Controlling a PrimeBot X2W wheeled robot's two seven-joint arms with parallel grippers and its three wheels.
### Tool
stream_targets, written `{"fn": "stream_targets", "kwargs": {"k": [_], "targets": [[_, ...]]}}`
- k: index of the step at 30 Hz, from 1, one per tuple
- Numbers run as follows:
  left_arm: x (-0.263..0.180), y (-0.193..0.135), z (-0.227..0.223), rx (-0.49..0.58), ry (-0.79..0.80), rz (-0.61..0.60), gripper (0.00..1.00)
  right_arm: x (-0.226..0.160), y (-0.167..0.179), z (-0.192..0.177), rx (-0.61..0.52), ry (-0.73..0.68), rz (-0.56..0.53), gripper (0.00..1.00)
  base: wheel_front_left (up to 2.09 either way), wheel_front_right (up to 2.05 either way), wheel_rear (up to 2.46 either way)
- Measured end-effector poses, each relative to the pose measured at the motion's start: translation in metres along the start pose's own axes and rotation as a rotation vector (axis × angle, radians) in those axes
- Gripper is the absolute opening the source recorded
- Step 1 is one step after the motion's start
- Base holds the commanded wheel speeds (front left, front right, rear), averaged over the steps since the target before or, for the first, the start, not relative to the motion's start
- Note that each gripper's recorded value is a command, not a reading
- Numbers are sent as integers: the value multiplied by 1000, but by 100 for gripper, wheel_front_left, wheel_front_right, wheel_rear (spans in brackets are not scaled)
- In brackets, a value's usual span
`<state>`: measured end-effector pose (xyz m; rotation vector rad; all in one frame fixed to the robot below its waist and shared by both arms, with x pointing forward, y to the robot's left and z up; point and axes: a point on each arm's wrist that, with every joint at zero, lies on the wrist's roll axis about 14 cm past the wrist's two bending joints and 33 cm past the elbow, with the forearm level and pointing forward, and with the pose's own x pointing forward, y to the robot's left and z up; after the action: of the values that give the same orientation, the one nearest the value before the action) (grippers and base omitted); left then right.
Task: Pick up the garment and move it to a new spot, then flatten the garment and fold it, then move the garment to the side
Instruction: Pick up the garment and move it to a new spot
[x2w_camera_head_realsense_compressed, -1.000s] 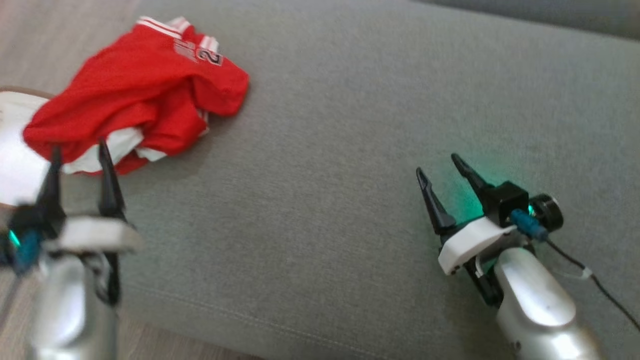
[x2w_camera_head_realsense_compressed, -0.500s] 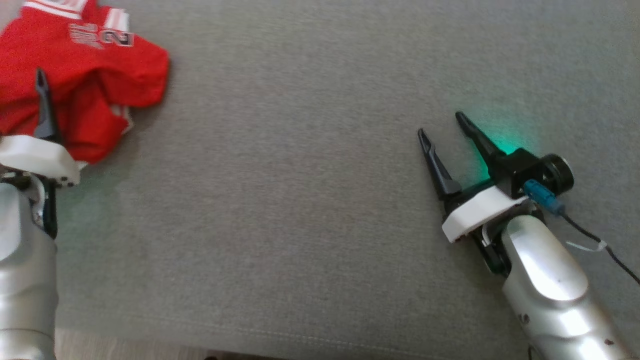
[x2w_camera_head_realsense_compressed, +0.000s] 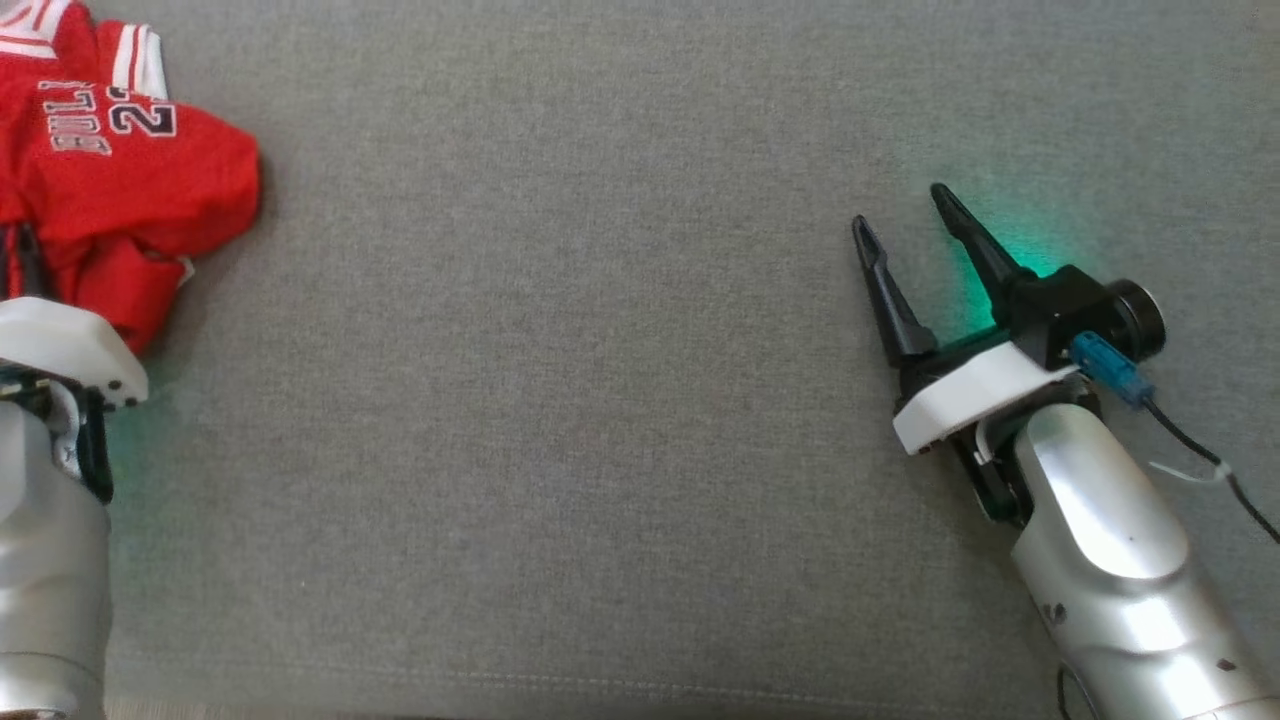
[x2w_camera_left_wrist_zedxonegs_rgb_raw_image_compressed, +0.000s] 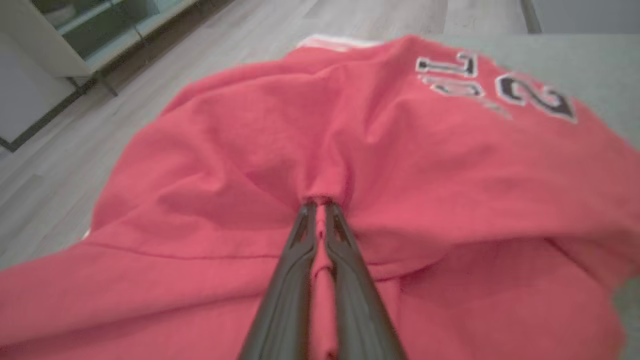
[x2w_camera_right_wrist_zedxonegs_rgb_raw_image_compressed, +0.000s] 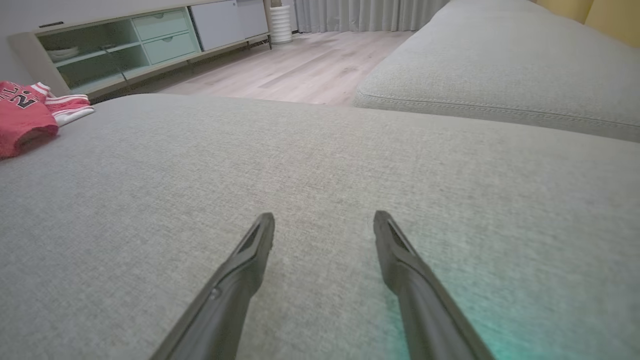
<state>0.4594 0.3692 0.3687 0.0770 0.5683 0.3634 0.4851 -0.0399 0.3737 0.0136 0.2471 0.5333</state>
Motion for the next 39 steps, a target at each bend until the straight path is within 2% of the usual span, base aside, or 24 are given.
{"fn": "stream_targets", "kwargs": {"k": [4,11,16,21,25,26,29,34,38,39], "targets": [[-4,-7,37,8,-148,-33,0,-7,-6,5,4,-2,-29,100,0,0,0],[-31,-48,171,17,-528,-174,0,-42,-2,-2,38,31,-77,100,0,0,0],[-62,-113,221,29,-687,-335,0,-61,-9,14,49,-8,-133,100,0,0,0],[-111,-211,252,-19,-804,-589,0,-88,-23,22,60,-33,-207,100,0,0,0],[-150,-275,253,-55,-834,-770,0,-116,-33,20,73,-36,-269,100,0,0,0],[-169,-308,242,-69,-816,-863,0,-127,-37,22,80,-44,-296,100,0,0,0],[-197,-350,224,-110,-774,-991,0,-141,-39,26,104,-67,-324,100,0,0,0],[-228,-394,196,-111,-711,-1133,0,-161,-41,23,124,-70,-363,100,0,0,0],[-233,-409,150,-72,-607,-1177,0,-169,-46,25,137,-82,-389,100,0,0,0],[-230,-408,137,-67,-576,-1170,17,-170,-46,25,137,-84,-390,100,0,0,0]]}}
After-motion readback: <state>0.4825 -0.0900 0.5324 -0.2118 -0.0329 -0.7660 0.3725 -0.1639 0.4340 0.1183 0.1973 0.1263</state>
